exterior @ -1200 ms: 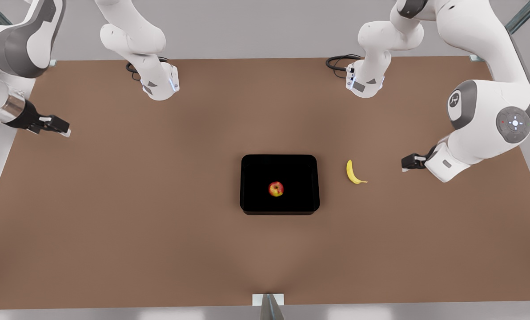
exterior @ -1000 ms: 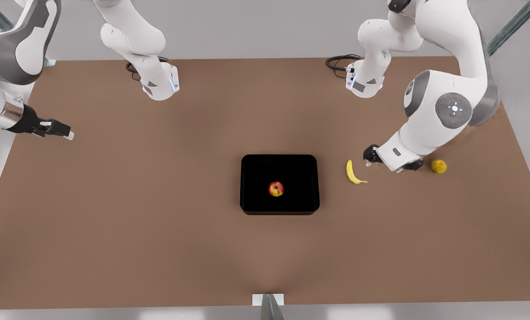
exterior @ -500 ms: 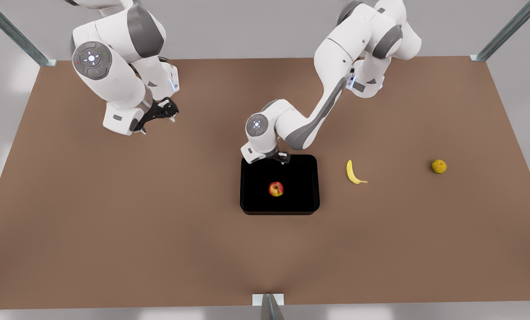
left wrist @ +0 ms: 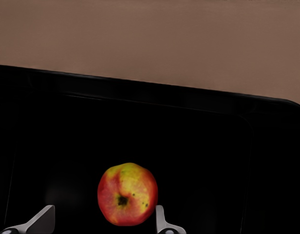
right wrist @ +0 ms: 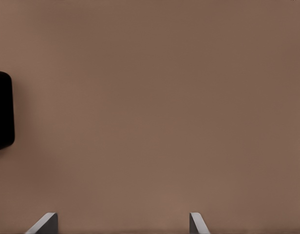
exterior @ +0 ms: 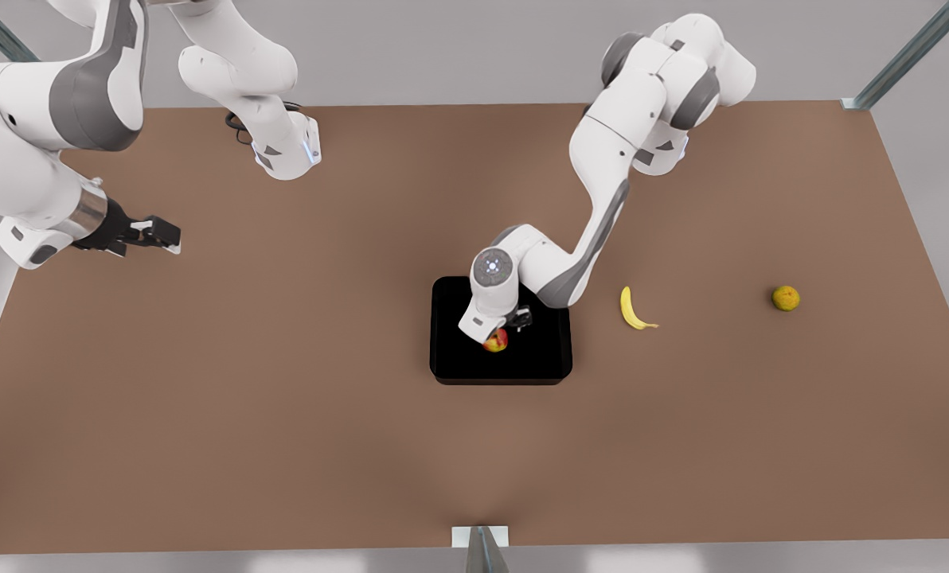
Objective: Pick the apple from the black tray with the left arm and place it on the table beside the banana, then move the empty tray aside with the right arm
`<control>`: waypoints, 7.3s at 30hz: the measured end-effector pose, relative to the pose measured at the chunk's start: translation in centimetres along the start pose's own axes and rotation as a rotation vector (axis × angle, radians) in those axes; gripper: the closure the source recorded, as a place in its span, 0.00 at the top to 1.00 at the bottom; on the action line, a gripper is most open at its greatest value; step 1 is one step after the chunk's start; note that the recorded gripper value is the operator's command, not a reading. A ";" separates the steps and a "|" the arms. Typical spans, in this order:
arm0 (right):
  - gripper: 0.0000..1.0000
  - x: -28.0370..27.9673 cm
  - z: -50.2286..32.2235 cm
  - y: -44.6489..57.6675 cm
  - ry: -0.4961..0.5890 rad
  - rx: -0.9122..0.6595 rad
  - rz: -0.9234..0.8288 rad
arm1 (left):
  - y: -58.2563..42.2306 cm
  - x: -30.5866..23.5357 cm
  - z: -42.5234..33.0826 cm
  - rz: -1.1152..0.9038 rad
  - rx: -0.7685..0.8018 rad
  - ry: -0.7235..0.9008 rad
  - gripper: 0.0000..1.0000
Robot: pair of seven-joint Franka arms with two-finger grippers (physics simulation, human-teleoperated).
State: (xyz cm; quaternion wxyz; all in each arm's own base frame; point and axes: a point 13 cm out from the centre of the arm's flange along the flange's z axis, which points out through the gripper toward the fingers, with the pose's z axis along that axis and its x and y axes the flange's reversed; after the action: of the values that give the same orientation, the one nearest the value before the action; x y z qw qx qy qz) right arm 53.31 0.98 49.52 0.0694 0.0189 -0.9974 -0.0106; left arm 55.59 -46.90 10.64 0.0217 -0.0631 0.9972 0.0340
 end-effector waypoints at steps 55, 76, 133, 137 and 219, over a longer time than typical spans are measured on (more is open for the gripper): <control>1.00 0.3 0.2 6.5 0.005 0.017 -0.117 | 9.2 -4.1 -7.7 -0.176 -0.099 -0.031 0.65; 1.00 -3.7 14.3 31.0 0.087 -0.083 -0.071 | 46.4 -8.9 6.4 0.104 -0.094 0.168 0.75; 0.97 -7.5 41.7 40.6 -0.023 0.134 0.209 | 47.6 -14.9 -25.4 0.054 0.079 0.083 1.00; 0.97 -7.0 43.2 40.1 -0.016 0.140 0.194 | 47.6 -14.8 -25.3 0.052 0.078 0.085 1.00; 0.00 -7.0 19.2 -4.8 0.321 0.056 0.072 | 48.0 -16.7 -27.4 0.032 0.087 0.028 1.00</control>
State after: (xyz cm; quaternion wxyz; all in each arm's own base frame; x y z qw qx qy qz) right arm 57.69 -3.22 29.41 0.2277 -0.0133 -0.9734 0.0229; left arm 64.94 0.73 41.91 0.0100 -0.0467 0.9988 -0.0102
